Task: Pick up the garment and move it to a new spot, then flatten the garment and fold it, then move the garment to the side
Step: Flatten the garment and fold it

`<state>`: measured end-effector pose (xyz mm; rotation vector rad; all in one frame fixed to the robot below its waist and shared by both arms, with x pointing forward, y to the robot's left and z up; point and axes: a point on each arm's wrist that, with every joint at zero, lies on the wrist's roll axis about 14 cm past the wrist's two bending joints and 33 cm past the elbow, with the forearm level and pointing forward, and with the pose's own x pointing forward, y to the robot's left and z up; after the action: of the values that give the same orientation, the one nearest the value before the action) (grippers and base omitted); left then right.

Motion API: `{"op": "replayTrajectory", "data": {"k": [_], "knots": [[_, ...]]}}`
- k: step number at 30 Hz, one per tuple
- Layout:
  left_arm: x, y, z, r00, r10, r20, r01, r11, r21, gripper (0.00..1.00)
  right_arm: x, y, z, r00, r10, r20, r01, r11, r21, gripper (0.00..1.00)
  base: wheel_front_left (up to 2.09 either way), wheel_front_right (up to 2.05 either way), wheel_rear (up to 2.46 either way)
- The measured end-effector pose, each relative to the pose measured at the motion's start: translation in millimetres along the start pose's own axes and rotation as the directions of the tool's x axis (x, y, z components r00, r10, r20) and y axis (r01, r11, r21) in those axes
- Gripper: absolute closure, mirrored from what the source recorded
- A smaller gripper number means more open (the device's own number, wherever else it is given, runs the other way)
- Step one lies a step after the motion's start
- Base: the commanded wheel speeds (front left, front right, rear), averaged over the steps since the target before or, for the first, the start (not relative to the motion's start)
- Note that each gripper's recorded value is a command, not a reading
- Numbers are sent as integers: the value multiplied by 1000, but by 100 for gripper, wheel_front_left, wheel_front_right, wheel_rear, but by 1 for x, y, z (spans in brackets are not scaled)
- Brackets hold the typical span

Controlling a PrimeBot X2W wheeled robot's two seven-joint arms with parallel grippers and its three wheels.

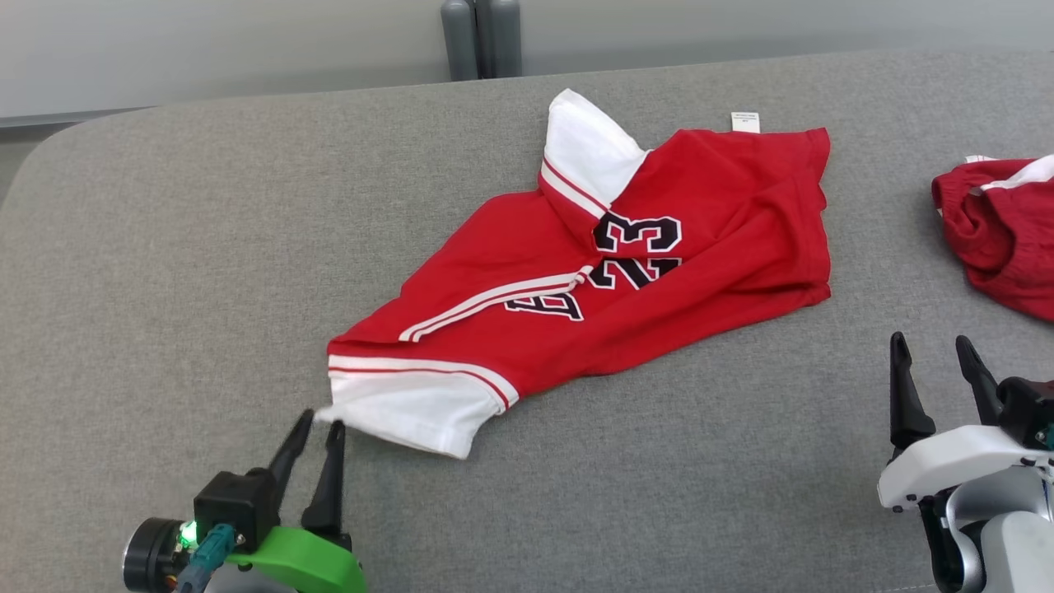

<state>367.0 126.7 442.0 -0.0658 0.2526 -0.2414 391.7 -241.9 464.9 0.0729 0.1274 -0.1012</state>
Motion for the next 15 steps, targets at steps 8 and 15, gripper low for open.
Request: {"op": "replayTrajectory", "data": {"k": [8, 15], "knots": [[12, 1, 28, 988, 62, 139, -53, 996, -65, 0, 27, -11, -11, 995, -23, -93, 21, 1000, -20, 0, 0, 0, 0], [12, 1, 31, 983, 84, 164, -69, 993, -94, 0, 55, -6, -33, 978, -12, -209, 8, 1000, -21, 0, 0, 0, 0]]}}
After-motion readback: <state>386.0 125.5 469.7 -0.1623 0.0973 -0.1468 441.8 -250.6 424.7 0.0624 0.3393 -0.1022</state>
